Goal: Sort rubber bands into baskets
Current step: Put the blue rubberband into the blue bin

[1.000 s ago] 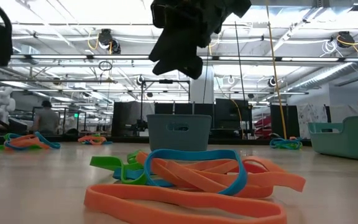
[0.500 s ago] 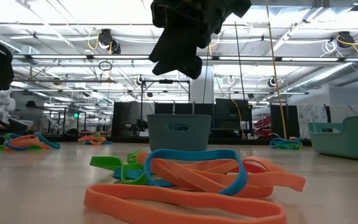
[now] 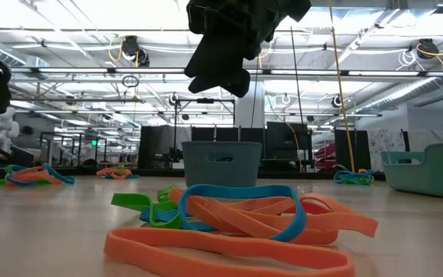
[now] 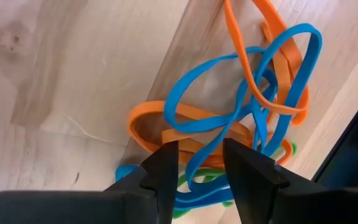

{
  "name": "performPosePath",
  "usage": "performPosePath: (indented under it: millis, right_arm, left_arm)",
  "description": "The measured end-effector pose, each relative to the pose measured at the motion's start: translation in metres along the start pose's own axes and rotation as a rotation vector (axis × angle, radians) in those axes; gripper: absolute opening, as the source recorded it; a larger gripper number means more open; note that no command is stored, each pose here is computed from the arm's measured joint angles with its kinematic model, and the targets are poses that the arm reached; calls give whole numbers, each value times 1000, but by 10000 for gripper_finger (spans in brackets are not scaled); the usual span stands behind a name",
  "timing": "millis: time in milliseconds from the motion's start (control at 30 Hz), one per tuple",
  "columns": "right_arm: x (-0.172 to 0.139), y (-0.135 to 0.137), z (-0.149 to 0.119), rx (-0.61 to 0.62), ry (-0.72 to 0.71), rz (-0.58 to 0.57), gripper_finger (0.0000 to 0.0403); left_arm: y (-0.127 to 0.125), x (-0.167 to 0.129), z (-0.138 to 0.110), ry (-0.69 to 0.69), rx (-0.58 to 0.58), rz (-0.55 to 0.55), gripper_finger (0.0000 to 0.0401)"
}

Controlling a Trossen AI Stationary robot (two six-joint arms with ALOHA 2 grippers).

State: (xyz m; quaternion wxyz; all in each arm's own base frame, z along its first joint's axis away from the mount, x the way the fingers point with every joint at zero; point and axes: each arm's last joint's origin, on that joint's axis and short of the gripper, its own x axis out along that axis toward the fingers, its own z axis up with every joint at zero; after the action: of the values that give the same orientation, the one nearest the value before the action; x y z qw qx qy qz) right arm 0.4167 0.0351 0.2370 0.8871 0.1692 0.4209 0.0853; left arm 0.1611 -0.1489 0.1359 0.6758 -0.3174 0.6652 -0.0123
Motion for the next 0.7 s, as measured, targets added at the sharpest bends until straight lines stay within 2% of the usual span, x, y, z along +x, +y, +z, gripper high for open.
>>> performPosePath:
  millis: [100, 300, 567, 700]
  right_arm:
    - [0, 0, 0, 0, 0, 0, 125]
    - [0, 0, 0, 0, 0, 0, 125]
    - [0, -1, 1, 1, -9, -23, 125]
    - [0, -1, 3, -8, -34, -15, 125]
  left_arm:
    - [0, 0, 0, 0, 14, 0, 107]
    - [0, -1, 1, -21, 17, 1, 12]
    - [-4, -24, 0, -121, 40, -82, 4]
    - [-4, -43, 1, -229, 51, -126, 3]
